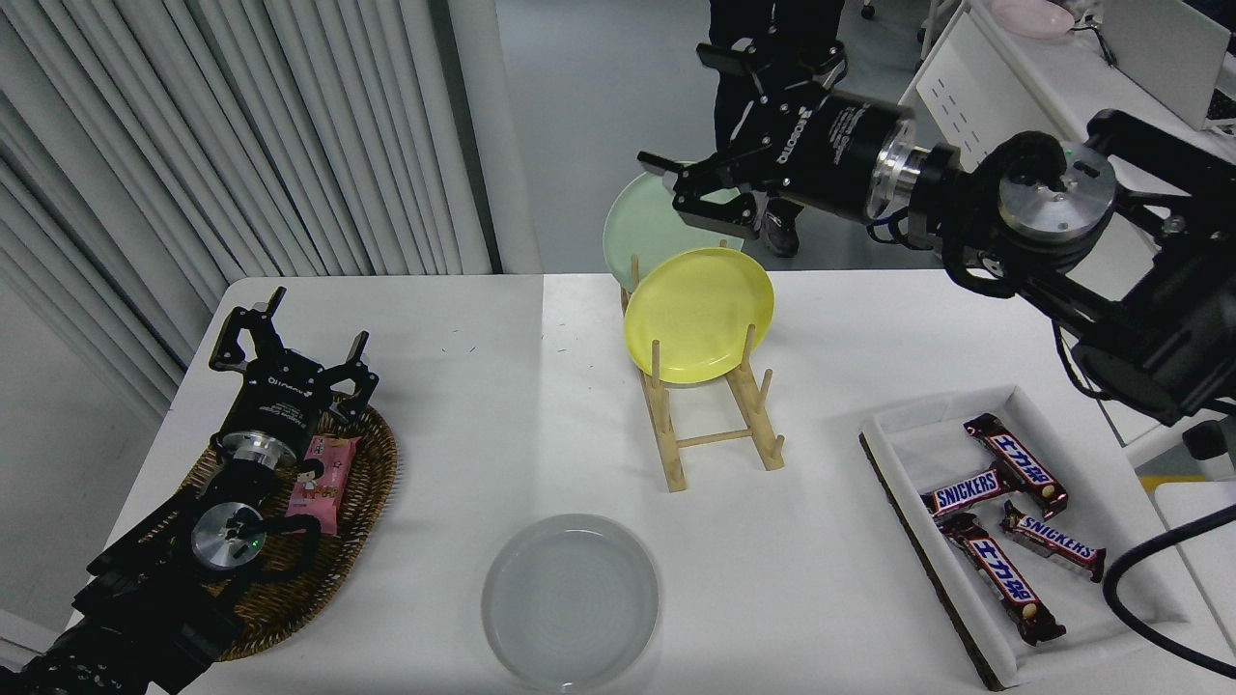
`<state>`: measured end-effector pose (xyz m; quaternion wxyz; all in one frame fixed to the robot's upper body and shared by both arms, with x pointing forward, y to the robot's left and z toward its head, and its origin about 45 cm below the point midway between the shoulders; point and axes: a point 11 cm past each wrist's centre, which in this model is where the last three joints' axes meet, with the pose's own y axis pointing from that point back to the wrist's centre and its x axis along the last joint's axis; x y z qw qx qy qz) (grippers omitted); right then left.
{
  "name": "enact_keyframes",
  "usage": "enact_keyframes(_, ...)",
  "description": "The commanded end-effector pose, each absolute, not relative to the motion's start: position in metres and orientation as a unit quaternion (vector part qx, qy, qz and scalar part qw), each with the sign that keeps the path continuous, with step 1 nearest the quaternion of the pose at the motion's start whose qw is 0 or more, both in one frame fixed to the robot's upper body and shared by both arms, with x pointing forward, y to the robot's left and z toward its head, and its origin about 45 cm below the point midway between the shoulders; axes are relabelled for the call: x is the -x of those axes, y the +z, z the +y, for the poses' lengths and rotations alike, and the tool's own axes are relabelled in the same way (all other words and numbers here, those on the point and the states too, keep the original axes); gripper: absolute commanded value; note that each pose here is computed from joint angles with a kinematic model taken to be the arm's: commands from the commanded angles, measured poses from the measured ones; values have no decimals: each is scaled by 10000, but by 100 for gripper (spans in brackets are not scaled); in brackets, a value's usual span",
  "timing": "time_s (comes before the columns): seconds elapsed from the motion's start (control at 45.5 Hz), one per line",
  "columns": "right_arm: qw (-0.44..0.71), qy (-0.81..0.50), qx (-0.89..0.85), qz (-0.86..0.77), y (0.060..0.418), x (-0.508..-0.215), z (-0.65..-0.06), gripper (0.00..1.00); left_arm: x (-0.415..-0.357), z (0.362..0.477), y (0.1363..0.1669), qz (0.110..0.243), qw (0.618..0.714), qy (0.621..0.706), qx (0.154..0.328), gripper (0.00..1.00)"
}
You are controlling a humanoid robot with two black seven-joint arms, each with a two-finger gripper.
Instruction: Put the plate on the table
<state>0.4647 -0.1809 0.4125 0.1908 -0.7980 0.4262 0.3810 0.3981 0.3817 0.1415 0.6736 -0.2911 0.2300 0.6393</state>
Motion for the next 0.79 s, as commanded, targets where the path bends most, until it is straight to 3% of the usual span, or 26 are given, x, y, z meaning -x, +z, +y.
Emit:
enact_keyframes(0.0, 2630, 3114, 7553, 5132, 3985, -4838, -2378, 100, -3981, 3818, 1416, 2299, 6737, 6389, 2916, 100)
enact_keyframes(0.462, 2344, 2604, 7144, 6057, 3241, -4879, -3088, 100, -3983, 3814, 1420, 2298, 6741, 6384, 2920, 100)
enact_keyframes(0.769, 1478, 2763, 6657, 6772, 2383, -4885, -3369, 100, -3981, 3816, 1413, 2301, 6737, 6393, 2906, 100)
